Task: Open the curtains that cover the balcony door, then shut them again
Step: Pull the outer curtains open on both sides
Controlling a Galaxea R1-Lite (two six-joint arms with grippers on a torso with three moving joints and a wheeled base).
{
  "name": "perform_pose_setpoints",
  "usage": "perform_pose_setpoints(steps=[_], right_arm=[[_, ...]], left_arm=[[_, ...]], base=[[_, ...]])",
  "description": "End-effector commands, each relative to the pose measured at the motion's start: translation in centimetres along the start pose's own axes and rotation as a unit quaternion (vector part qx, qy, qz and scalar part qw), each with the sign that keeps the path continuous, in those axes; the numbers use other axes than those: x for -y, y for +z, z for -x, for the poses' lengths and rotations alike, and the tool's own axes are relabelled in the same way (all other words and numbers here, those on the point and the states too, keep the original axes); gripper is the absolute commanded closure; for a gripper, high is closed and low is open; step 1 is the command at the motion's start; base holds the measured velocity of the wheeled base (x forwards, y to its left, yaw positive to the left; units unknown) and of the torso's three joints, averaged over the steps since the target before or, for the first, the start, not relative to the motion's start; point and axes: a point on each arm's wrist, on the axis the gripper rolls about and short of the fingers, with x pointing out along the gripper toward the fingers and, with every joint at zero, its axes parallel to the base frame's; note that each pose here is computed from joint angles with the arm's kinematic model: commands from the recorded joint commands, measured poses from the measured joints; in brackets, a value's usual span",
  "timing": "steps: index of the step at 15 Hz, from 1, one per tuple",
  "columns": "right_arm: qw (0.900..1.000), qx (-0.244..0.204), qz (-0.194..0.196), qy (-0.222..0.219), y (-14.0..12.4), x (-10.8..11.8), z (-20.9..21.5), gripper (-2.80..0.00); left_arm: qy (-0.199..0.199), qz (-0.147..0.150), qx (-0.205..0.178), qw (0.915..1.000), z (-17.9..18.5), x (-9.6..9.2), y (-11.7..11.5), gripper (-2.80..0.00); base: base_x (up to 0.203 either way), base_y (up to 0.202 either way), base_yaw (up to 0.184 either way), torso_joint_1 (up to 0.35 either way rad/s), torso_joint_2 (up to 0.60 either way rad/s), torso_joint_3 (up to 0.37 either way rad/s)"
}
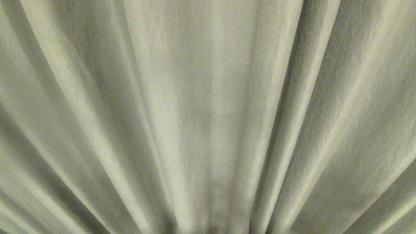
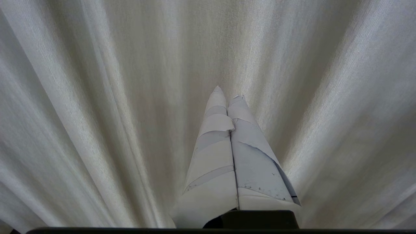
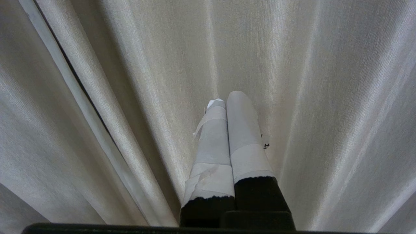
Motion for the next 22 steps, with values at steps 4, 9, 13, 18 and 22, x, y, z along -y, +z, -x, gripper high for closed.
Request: perform_pose_setpoints(steps=[4, 9, 13, 18, 22], right_arm=[[1.000, 0.001, 0.000, 0.000, 0.0, 0.0, 0.0, 0.00], [1.000, 0.001, 0.000, 0.000, 0.0, 0.0, 0.0, 0.00], [1.000, 0.001, 0.000, 0.000, 0.0, 0.0, 0.0, 0.00], [1.000, 0.001, 0.000, 0.000, 0.0, 0.0, 0.0, 0.00], [1.000, 0.000, 0.000, 0.001, 0.0, 0.0, 0.0, 0.00]], left_arm=[[0.000, 0.001, 0.000, 1.0000, 0.0, 0.0, 0.0, 0.00], [0.000, 0.001, 0.000, 1.0000, 0.0, 0.0, 0.0, 0.00], [0.000, -0.002, 0.000, 1.0000, 0.0, 0.0, 0.0, 0.00], [0.000, 0.000, 0.000, 1.0000, 0.0, 0.0, 0.0, 0.00], [-0.042, 0.011, 0.021, 0.9988, 0.4, 0.3, 1.8, 0.00]], base=[[0.000, 0.000, 0.000, 0.000, 0.00, 0.000], [0.000, 0.000, 0.000, 0.000, 0.00, 0.000], [0.000, 0.000, 0.000, 0.000, 0.00, 0.000], [0.000, 0.000, 0.000, 0.000, 0.00, 0.000], [0.000, 0.000, 0.000, 0.000, 0.00, 0.000]])
